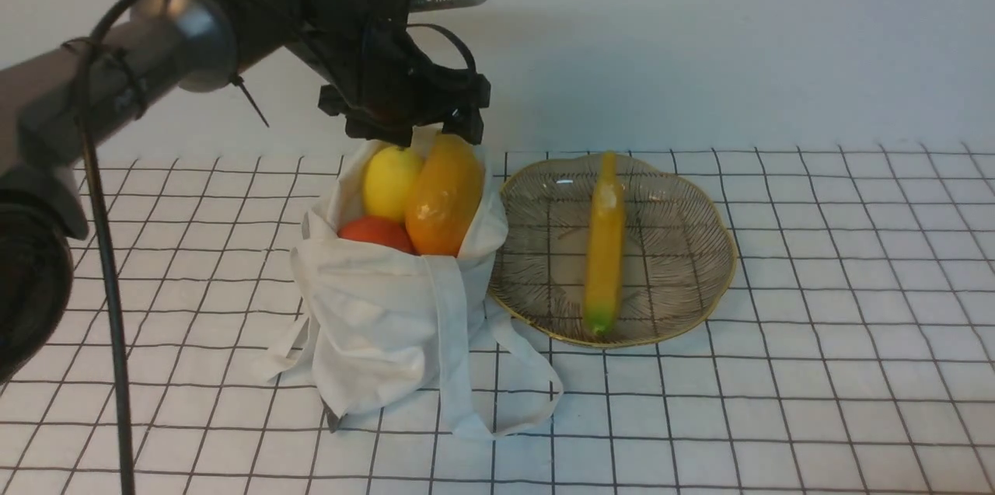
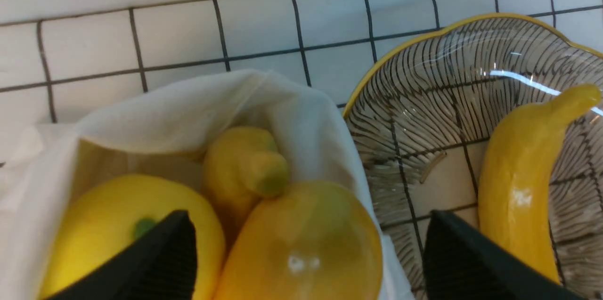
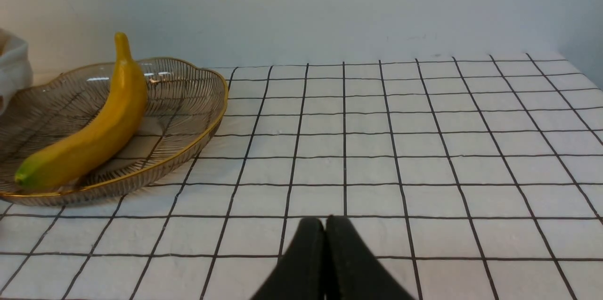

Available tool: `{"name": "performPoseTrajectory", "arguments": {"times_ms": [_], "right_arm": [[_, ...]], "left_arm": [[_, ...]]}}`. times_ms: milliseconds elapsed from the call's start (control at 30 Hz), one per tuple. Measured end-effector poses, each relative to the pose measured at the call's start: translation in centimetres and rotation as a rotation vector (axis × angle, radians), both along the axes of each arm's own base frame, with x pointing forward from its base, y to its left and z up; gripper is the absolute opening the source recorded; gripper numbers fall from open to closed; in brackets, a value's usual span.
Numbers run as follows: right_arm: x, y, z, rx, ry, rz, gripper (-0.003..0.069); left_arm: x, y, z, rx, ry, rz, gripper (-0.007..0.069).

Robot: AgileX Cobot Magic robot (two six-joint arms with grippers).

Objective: Take the fruit out of the bag on the white checkered tablecloth and place them on the plate.
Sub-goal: 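Reach into the cloth bag and grasp the fruit inside with the left gripper, then carry the mango from the white cloth bag to the fruit plate with the left gripper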

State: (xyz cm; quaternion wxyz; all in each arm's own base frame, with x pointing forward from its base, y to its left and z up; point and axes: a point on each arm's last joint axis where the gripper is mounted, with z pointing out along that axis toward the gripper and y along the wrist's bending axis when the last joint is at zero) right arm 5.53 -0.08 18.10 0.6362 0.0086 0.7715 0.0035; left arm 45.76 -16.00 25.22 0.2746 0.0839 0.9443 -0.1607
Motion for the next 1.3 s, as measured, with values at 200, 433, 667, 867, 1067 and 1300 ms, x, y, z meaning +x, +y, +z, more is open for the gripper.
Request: {"name": "performPoseTrajectory", "arguments": {"times_ms": [200, 433, 667, 867, 1067, 1300], "right_arm": [[0.0, 0.0, 0.0, 0.000, 0.000, 0.000, -0.0015], [0.0, 0.0, 0.0, 0.000, 0.000, 0.000, -0.0015], [0.0, 0.0, 0.0, 0.000, 0.000, 0.000, -0.0015], [0.0, 0.0, 0.0, 0.000, 0.000, 0.000, -0.0015], [0.0, 0.0, 0.0, 0.000, 0.000, 0.000, -0.0015], [0.0, 0.0, 0.0, 0.000, 0.000, 0.000, -0.0015]], "left_arm": [[0.6, -0.5, -1.6, -0.038, 0.024, 0.015, 0.0583], [0.6, -0.7, -2.1, -0.038, 0.026, -0.013, 0.0395], [0.6, -0.5, -1.0, -0.012, -0.003, -0.028, 0.0395], [-1.0, 0.2, 6.8, 0.001, -0.131, -0.058, 0.0395], [-3.9, -0.7, 12.1, -0.108, -0.145, -0.134, 0.0395], [-5.0, -6.3, 9.8, -0.207, -0.070, -0.329, 0.0395]]}}
